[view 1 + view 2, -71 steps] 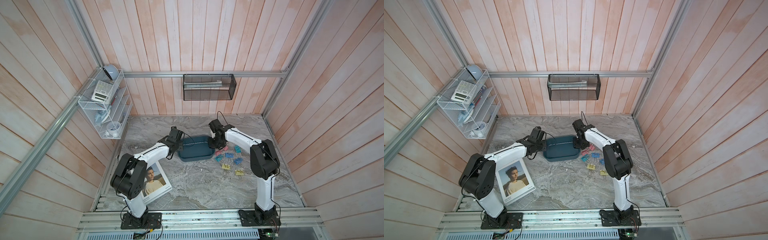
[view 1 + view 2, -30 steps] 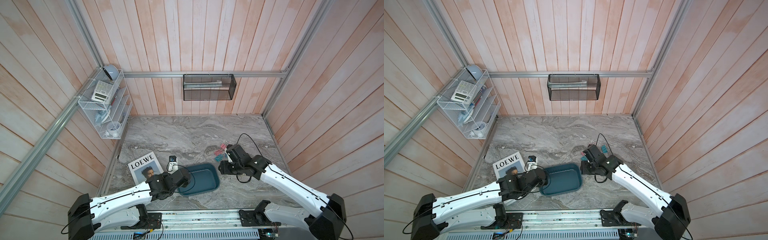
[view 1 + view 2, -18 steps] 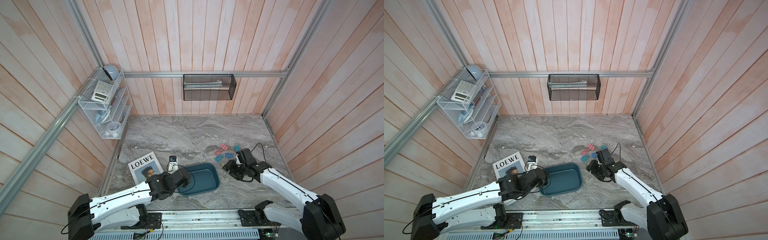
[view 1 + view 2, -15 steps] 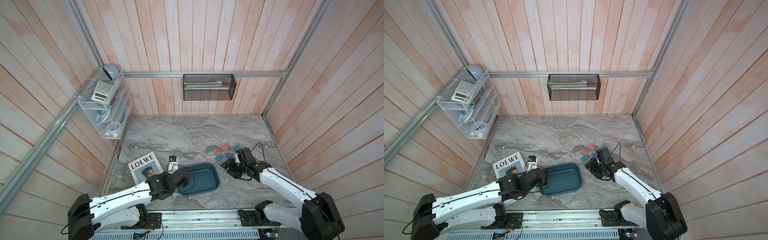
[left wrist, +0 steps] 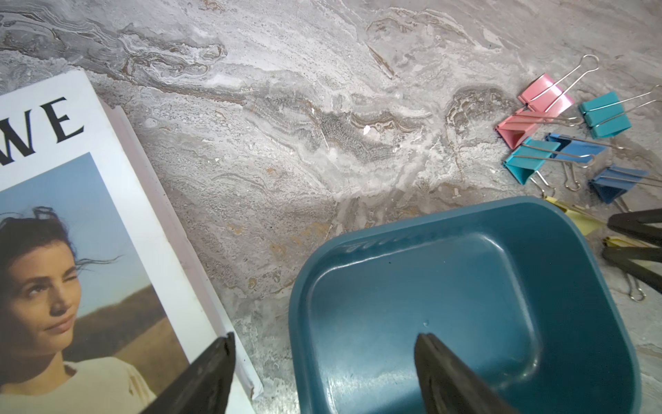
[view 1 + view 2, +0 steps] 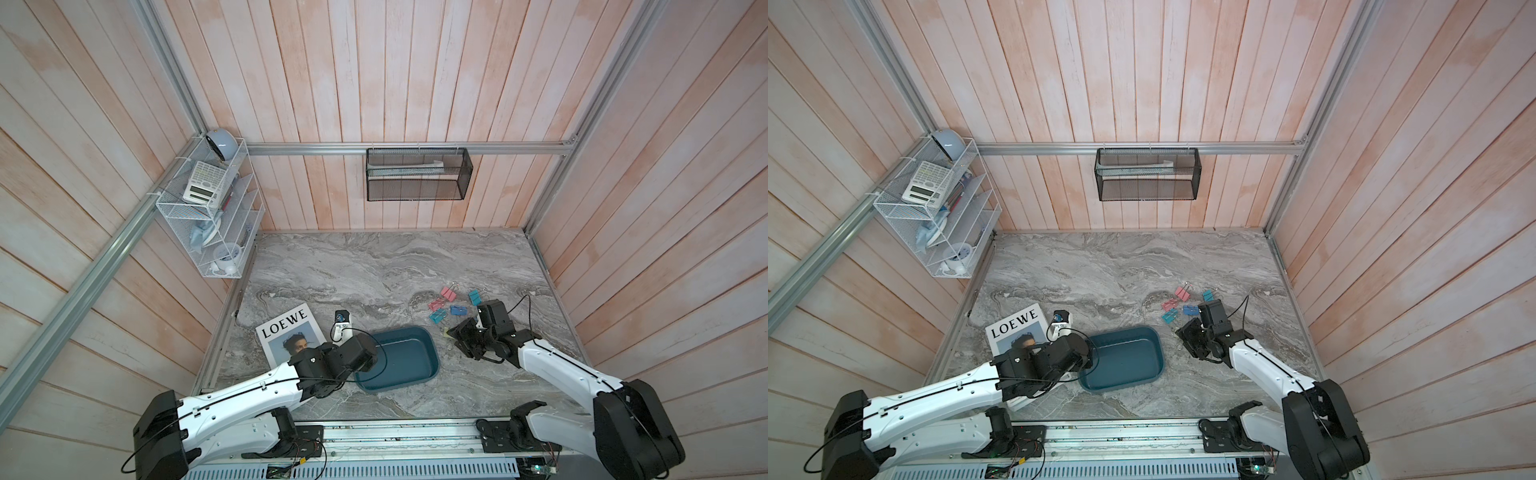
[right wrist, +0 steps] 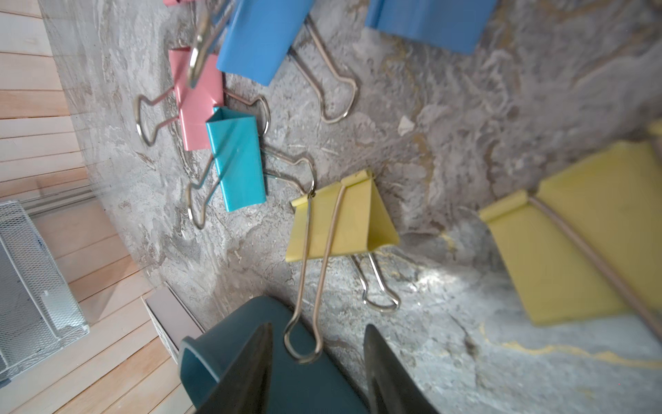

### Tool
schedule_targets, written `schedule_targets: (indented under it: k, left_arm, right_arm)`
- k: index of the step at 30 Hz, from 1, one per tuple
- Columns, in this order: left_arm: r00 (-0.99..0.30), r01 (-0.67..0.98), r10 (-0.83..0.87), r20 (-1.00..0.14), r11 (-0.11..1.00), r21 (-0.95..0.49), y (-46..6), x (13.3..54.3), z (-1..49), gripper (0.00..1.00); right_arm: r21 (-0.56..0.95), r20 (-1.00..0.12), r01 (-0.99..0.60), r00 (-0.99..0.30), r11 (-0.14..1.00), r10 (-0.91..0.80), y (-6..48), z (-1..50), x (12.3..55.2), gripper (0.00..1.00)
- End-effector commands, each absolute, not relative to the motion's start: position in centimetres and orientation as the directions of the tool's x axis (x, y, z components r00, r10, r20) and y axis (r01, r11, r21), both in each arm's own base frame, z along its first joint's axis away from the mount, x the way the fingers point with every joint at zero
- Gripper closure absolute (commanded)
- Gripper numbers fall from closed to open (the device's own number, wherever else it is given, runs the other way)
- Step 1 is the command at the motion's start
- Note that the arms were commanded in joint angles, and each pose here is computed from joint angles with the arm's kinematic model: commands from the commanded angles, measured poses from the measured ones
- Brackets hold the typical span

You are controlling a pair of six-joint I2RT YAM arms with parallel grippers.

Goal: Put the binder clips in the storage box
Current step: Pick up the binder clip at the center of the board, then place the binder clip in the storage box.

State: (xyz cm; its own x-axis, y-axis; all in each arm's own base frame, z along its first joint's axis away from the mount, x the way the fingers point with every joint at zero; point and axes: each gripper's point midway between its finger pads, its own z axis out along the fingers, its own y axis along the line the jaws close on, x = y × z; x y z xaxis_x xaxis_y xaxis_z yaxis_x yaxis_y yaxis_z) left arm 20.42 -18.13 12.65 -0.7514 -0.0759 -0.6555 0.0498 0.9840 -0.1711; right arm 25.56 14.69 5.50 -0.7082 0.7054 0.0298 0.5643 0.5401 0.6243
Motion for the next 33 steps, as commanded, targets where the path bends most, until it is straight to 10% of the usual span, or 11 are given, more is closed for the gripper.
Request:
schedule_targets:
  k: [1, 14, 24, 33]
  left_arm:
    - [-0.753, 0.054, -0.062, -0.655, 0.986, -0.156, -17.6, 20.4, 12.2, 0.16]
    - [-0.758, 0.038, -0.059, -0.65, 0.99, -0.134, -16.7, 20.5, 12.0, 0.16]
    - [-0.765, 0.035, -0.067, -0.64, 0.989, -0.146, -16.7, 20.4, 11.1, 0.16]
    - [-0.765, 0.05, -0.072, -0.64, 0.984, -0.171, -17.3, 20.4, 10.4, 0.15]
  right_arm:
    - [0.642, 0.026, 0.556, -0.705, 0.528, 0.709, 14.9, 5.6, 26.9, 0.58]
    - [0.645, 0.061, 0.535, -0.747, 0.545, 0.662, 14.7, 4.7, 26.9, 1.0]
    - [0.681, -0.071, 0.273, -0.899, 0.679, 0.433, 15.9, 14.0, 25.6, 1.0]
    - [0.761, -0.098, -0.154, -0.988, 0.63, -0.123, 29.4, 19.2, 18.3, 1.0]
